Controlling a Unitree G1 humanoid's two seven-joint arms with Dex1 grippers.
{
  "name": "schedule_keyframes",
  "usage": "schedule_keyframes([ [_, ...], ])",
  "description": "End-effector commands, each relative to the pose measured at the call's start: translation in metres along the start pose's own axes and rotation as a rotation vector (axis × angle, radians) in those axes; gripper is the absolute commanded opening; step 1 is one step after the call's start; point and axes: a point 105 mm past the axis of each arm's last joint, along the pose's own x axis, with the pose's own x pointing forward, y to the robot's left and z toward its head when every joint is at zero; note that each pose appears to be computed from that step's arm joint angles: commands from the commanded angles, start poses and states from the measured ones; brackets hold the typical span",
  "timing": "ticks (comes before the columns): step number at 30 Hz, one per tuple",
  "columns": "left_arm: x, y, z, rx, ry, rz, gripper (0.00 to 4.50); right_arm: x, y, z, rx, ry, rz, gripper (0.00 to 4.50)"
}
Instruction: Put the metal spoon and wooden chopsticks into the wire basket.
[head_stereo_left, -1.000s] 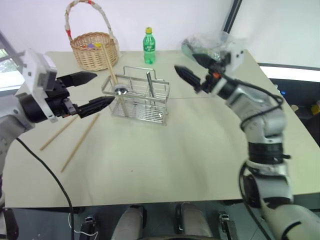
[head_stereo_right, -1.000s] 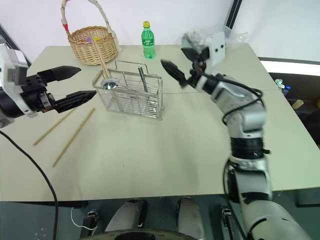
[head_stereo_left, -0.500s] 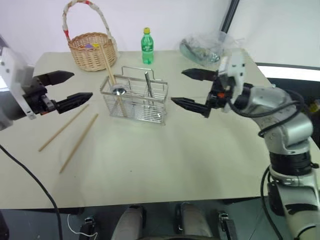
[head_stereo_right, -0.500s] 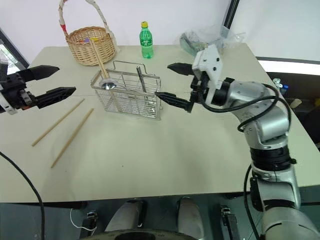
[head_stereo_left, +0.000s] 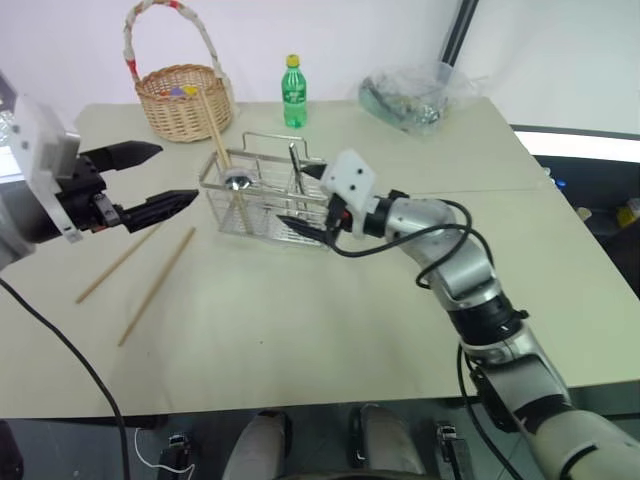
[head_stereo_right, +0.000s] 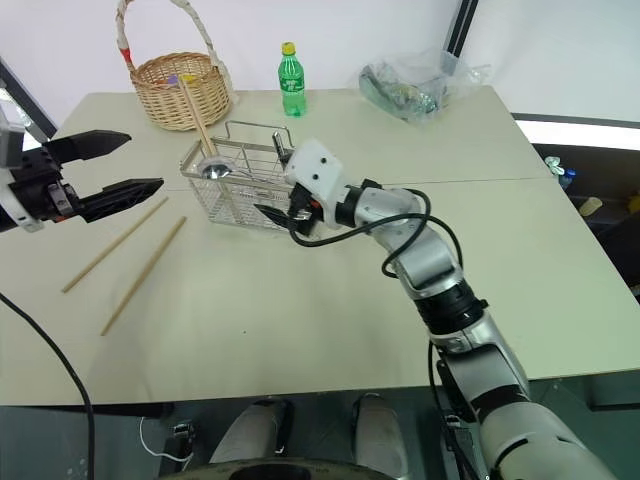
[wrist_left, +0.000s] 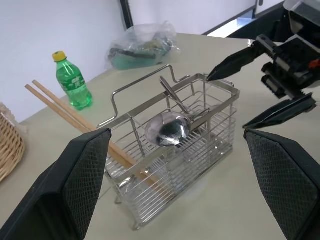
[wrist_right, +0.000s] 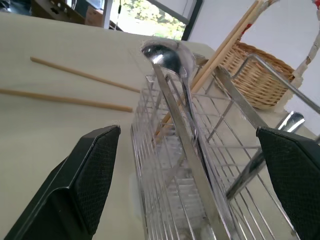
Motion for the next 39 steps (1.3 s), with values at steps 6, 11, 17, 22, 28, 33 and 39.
schedule_keyframes([
  [6, -0.006, -0.004, 0.012, 0.037, -0.026, 0.009, 4.50, 0.031, -0.008, 0.028, -0.066, -0.085, -0.033, 4.47],
  [11, -0.007, -0.003, 0.014, 0.040, -0.035, 0.018, 4.50, 0.044, -0.003, 0.028, -0.084, -0.083, -0.007, 4.47],
  [17, -0.007, -0.004, 0.015, 0.042, -0.045, 0.028, 4.50, 0.052, 0.004, 0.025, -0.107, -0.083, 0.019, 4.47],
  [22, -0.008, -0.003, 0.016, 0.046, -0.050, 0.038, 4.50, 0.056, 0.003, 0.019, -0.117, -0.075, 0.013, 4.47],
  [28, -0.008, 0.000, 0.018, 0.053, -0.051, 0.047, 4.50, 0.061, -0.002, 0.021, -0.096, -0.093, -0.016, 3.11],
  [33, -0.007, 0.000, 0.020, 0.060, -0.053, 0.049, 4.50, 0.060, -0.004, 0.020, -0.085, -0.097, -0.023, 0.55],
  [39, -0.006, 0.002, 0.021, 0.066, -0.052, 0.055, 4.50, 0.058, -0.004, 0.018, -0.081, -0.085, -0.022, 0.06],
])
